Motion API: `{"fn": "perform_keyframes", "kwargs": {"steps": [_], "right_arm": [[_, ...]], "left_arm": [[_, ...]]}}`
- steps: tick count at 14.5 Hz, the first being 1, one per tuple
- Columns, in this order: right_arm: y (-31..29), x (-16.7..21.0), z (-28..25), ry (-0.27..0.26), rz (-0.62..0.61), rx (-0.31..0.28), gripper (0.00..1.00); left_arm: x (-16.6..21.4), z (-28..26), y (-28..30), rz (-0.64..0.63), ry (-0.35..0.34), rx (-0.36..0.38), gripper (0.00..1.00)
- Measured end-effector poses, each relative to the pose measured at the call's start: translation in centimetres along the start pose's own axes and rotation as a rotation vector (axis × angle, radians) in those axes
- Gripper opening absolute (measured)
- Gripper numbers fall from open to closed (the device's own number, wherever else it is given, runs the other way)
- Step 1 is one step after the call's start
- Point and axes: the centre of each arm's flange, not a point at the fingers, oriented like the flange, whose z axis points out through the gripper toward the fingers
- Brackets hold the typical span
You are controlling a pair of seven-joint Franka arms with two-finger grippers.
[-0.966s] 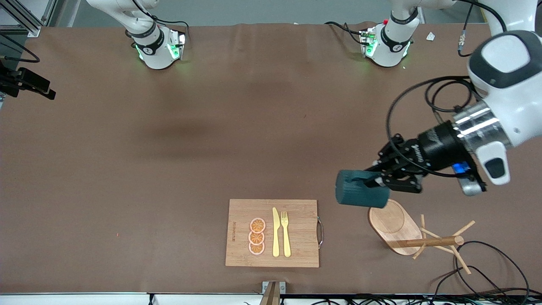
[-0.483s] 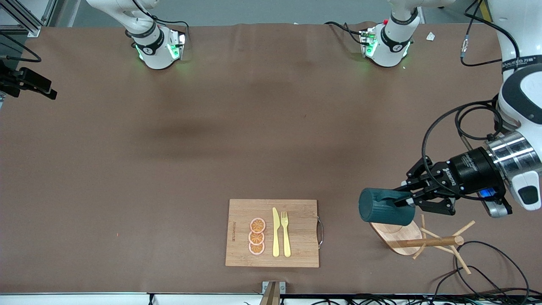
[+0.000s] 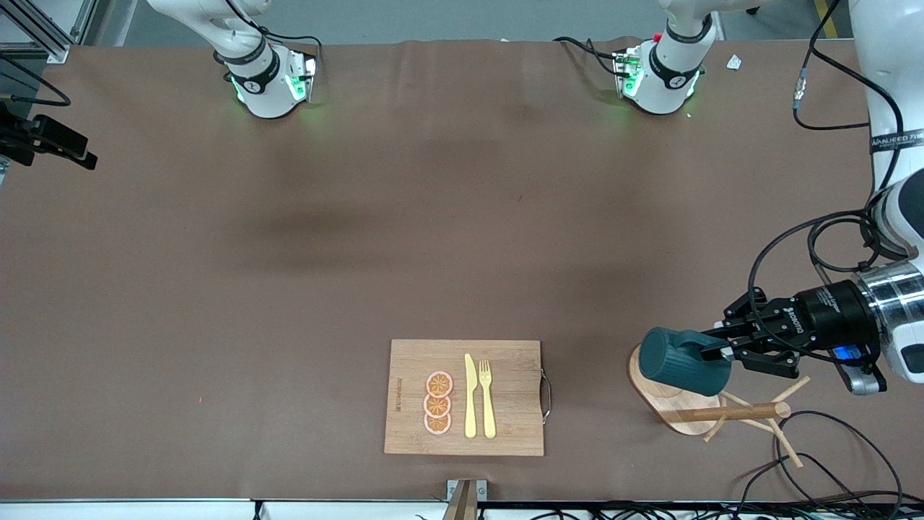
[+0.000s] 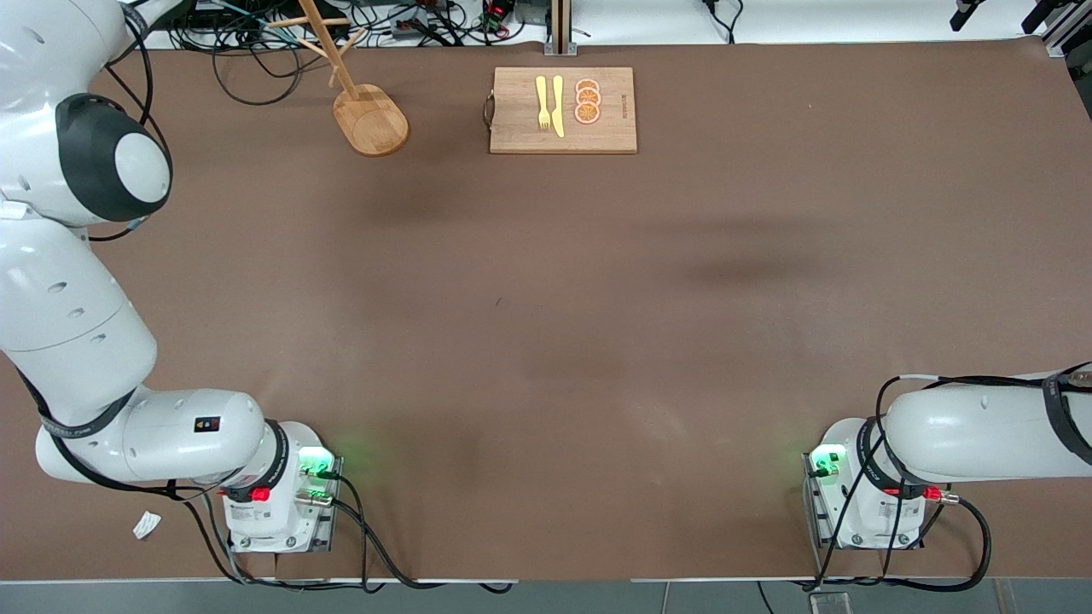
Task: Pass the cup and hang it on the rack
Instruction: 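Hook the mug handle onto a rack peg with the left gripper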
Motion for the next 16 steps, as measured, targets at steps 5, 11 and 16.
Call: {"fn": "perform_keyframes", "kwargs": {"steps": [5,11,16], "right_arm": [[0.0,0.0,0.0,0.0,0.0,0.0,1.0],[-0.1,0.0,0.0,0.0,-0.001,0.0,1.0],[-0.1,0.0,0.0,0.0,-0.002,0.0,1.0]], "left_arm": [[2.9,1.5,-1.2,-0.001,-0.016,0.02,0.21],[6.1,1.9,-2.4,0.072,-0.015,0.025,0.21],[8.3,1.8,-3.3,0.117,-0.01,0.023,0.21]]}}
